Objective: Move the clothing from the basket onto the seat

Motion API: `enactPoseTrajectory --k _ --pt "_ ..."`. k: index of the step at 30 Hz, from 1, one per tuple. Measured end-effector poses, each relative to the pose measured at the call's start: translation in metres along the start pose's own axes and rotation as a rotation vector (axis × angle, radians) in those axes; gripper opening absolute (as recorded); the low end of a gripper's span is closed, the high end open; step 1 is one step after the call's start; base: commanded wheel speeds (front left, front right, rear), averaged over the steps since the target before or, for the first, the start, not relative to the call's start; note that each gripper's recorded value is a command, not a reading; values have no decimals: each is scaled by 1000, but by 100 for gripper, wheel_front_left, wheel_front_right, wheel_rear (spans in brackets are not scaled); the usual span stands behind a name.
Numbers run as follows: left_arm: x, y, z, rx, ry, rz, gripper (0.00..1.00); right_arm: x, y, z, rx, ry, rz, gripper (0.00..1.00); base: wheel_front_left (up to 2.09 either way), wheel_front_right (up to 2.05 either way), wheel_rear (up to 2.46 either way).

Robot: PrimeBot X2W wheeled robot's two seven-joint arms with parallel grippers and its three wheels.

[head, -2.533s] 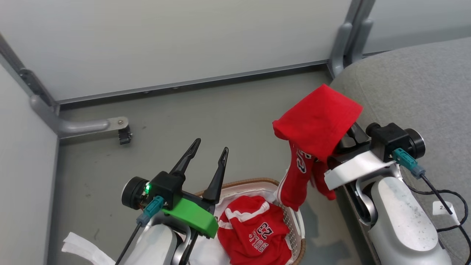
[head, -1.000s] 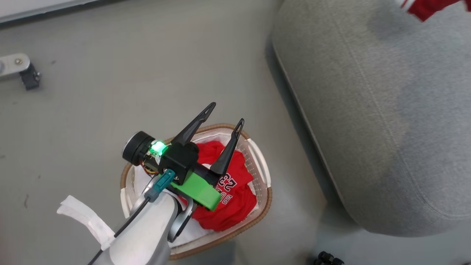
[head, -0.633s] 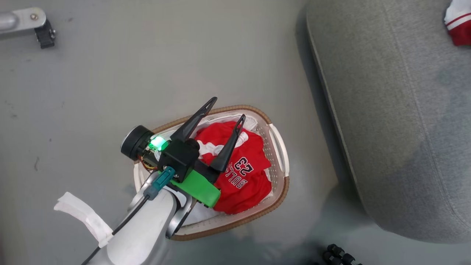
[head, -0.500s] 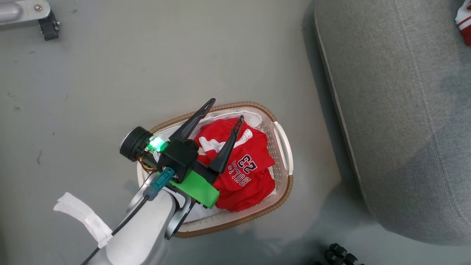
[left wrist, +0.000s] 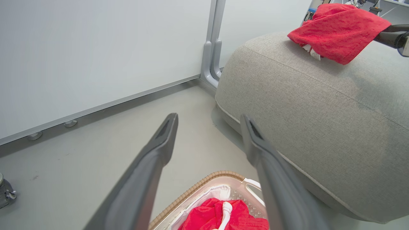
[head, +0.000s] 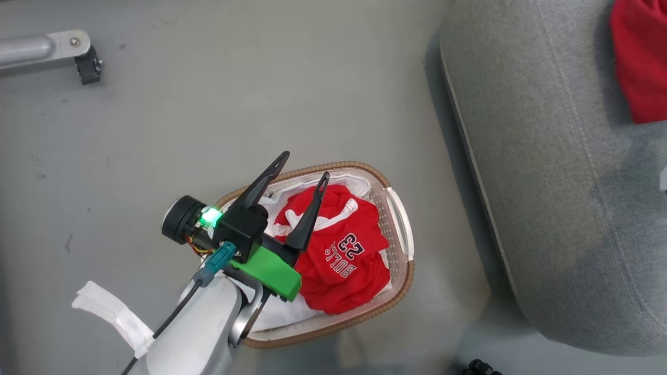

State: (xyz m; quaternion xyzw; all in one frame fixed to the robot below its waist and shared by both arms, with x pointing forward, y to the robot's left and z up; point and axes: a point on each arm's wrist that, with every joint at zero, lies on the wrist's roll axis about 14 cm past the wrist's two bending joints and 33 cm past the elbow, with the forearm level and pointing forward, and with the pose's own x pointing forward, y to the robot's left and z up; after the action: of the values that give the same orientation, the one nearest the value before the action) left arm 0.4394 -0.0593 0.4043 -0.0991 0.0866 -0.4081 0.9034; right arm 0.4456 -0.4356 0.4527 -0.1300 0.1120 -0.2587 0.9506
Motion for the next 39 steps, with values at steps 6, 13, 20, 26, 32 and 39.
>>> enactPoseTrajectory --k 6,13,20,26,32,39 --pt "1 -7 9 -5 -21 -2 100 -29 3 -21 7 44 31 100 0 0 0" --pt "0 -15 23 -6 -49 2 100 -57 6 -30 14 56 64 100 0 0 0" --pt "-9 -16 40 -3 -82 45 100 -56 6 21 23 -90 96 100 0 0 0" --pt "-26 -4 59 -14 -130 137 100 -56 14 80 77 -252 125 100 0 0 0" --pt "-64 23 68 -40 -163 299 100 -67 58 108 170 -324 218 100 0 0 0" --pt "-124 59 74 -52 -203 520 100 -92 125 110 291 -305 361 100 0 0 0"
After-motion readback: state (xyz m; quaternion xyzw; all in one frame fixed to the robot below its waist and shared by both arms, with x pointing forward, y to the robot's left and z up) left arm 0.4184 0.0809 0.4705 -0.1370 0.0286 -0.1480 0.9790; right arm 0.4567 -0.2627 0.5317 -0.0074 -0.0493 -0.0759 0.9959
